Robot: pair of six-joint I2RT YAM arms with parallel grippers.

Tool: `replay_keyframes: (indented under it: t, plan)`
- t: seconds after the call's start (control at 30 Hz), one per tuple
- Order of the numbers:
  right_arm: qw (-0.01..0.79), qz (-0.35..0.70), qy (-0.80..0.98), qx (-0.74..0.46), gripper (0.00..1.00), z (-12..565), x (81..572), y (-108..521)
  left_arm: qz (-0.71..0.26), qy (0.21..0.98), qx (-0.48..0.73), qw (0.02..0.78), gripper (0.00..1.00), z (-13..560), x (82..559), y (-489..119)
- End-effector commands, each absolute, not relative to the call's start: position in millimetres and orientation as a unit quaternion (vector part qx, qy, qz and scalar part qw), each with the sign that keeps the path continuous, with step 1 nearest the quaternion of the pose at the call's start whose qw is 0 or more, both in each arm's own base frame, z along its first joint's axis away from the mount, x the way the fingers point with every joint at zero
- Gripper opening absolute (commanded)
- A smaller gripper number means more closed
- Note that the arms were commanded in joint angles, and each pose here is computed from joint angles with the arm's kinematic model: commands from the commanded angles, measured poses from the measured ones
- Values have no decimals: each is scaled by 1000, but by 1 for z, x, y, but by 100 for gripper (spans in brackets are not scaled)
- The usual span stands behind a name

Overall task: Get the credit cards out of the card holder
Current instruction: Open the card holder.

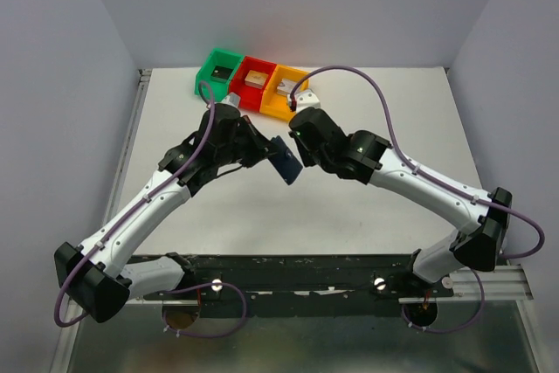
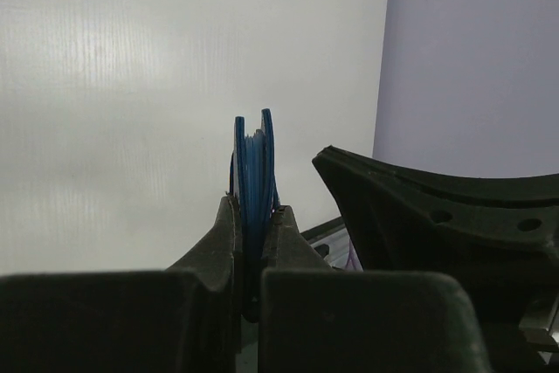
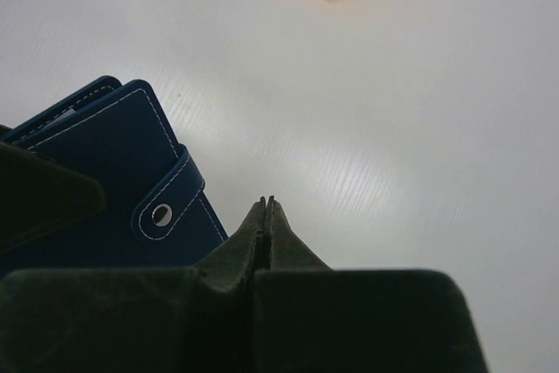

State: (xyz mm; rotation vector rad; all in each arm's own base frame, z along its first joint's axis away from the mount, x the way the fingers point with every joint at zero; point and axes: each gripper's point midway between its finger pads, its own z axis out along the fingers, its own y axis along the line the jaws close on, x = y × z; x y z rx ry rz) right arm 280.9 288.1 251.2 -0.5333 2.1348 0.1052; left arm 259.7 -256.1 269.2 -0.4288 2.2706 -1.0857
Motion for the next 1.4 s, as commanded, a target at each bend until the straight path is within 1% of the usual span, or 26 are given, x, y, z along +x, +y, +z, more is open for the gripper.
replay_keyframes:
  t: [0.0,0.03,0.13,0.17,0.23,0.3,0.5,0.87,1.17,1.37]
  plan:
    - [457,49,862,-212,0,256,274,281,-422,845,-154,292,0,278,254,-257]
    - [459,63,860,-214,1,258,272,284,-421,845,-155,292,0,277,254,-257]
    - [468,109,848,-226,34,265,265,294,-419,846,-156,290,0,275,255,-257]
    - [469,117,846,-226,40,267,263,295,-418,846,-156,290,0,275,256,-258]
    - [468,133,843,-227,49,270,260,299,-418,847,-157,289,0,275,257,-259]
    - [468,141,840,-236,54,273,257,305,-416,848,-157,289,0,274,258,-259]
    - [467,127,837,-255,58,270,256,314,-412,852,-157,283,0,273,260,-261]
    - [448,100,844,-279,58,256,258,324,-415,851,-154,282,0,277,263,-267]
    - [434,31,860,-266,53,239,270,313,-421,848,-149,285,0,283,260,-267]
    - [429,15,862,-269,48,233,273,312,-422,848,-147,285,0,283,259,-267]
